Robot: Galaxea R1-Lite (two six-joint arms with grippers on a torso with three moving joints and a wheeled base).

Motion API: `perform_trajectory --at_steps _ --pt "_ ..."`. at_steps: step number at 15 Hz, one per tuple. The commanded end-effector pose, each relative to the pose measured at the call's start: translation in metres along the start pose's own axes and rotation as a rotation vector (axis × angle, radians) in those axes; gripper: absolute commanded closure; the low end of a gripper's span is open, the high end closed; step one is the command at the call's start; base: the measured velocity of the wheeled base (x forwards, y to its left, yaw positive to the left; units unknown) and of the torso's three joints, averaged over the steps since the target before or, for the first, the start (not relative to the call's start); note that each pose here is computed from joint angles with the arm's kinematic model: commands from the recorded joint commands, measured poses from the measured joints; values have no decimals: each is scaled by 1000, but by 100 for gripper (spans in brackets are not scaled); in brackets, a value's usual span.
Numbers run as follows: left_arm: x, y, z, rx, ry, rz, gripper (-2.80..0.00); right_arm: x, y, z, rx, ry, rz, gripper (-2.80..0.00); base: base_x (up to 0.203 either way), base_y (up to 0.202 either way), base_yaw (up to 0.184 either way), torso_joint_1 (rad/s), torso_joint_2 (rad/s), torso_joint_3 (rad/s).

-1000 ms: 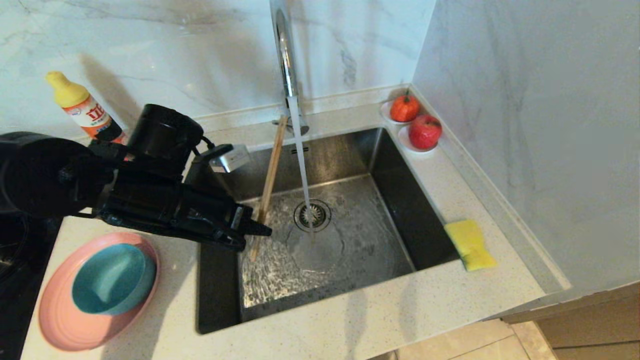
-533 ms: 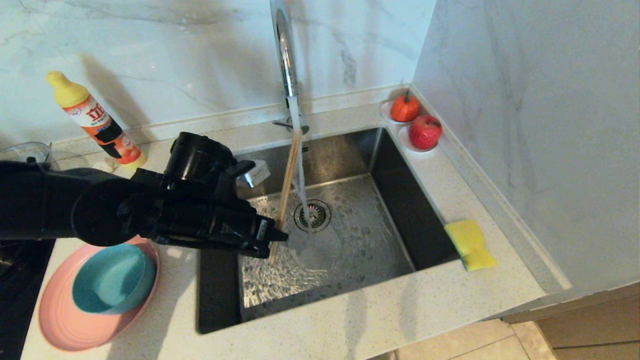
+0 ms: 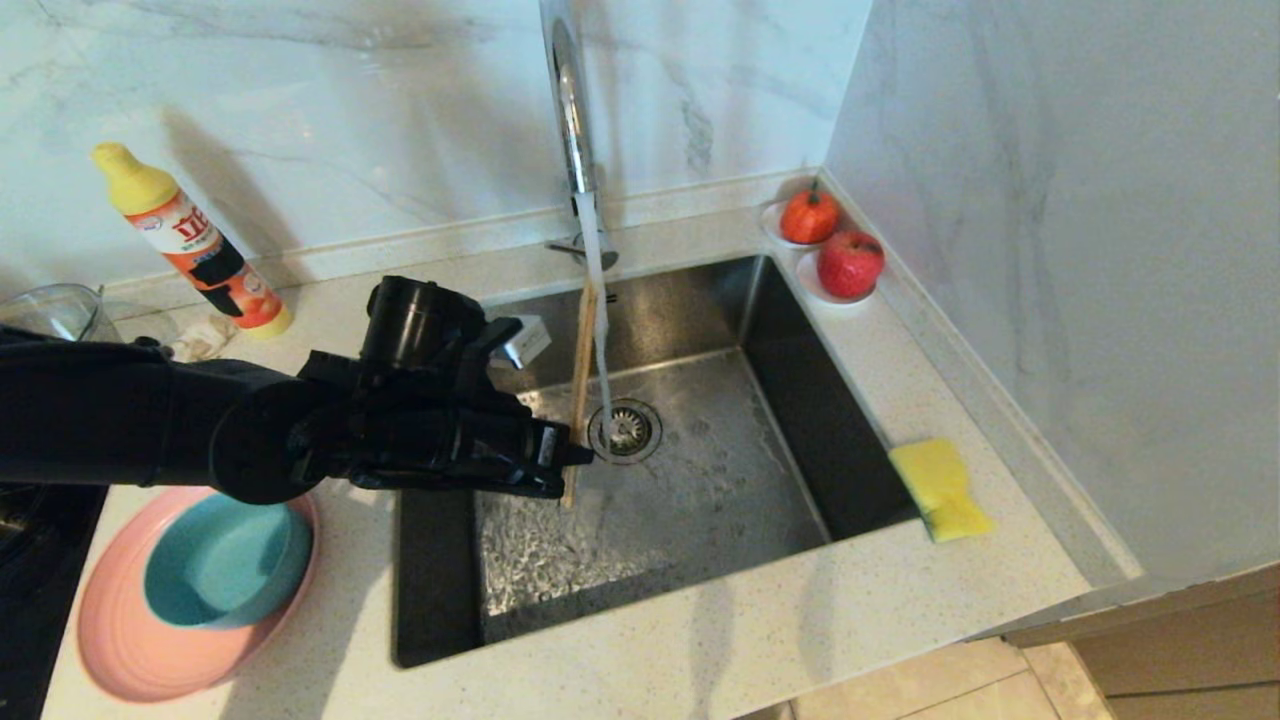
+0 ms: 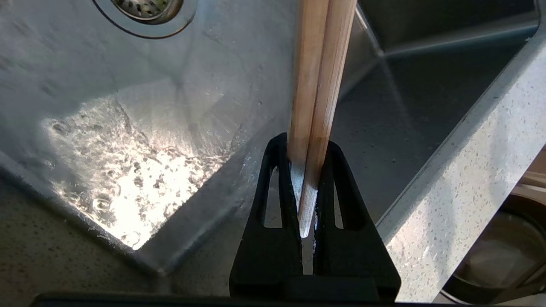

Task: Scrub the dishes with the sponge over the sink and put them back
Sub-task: Rinse the chopsticks

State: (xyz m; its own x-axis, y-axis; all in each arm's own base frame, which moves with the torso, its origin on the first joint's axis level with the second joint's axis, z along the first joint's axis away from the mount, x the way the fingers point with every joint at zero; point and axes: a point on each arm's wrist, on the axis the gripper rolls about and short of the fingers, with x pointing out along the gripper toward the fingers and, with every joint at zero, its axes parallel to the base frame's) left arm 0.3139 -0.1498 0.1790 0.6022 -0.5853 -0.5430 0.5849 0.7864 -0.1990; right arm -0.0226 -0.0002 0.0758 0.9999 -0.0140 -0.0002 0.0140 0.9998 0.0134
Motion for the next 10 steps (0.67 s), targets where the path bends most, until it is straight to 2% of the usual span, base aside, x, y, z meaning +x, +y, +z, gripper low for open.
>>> perform_trajectory --at_steps 1,5,10 --pt "6 0 -2 -2 14 -5 0 0 0 0 0 0 0 0 0 0 0 0 0 0" --pt "13 0 3 19 -59 -11 0 0 0 0 0 0 0 0 0 0 0 0 0 0" --pt "16 0 5 22 -72 15 0 0 0 0 0 0 0 0 0 0 0 0 0 0"
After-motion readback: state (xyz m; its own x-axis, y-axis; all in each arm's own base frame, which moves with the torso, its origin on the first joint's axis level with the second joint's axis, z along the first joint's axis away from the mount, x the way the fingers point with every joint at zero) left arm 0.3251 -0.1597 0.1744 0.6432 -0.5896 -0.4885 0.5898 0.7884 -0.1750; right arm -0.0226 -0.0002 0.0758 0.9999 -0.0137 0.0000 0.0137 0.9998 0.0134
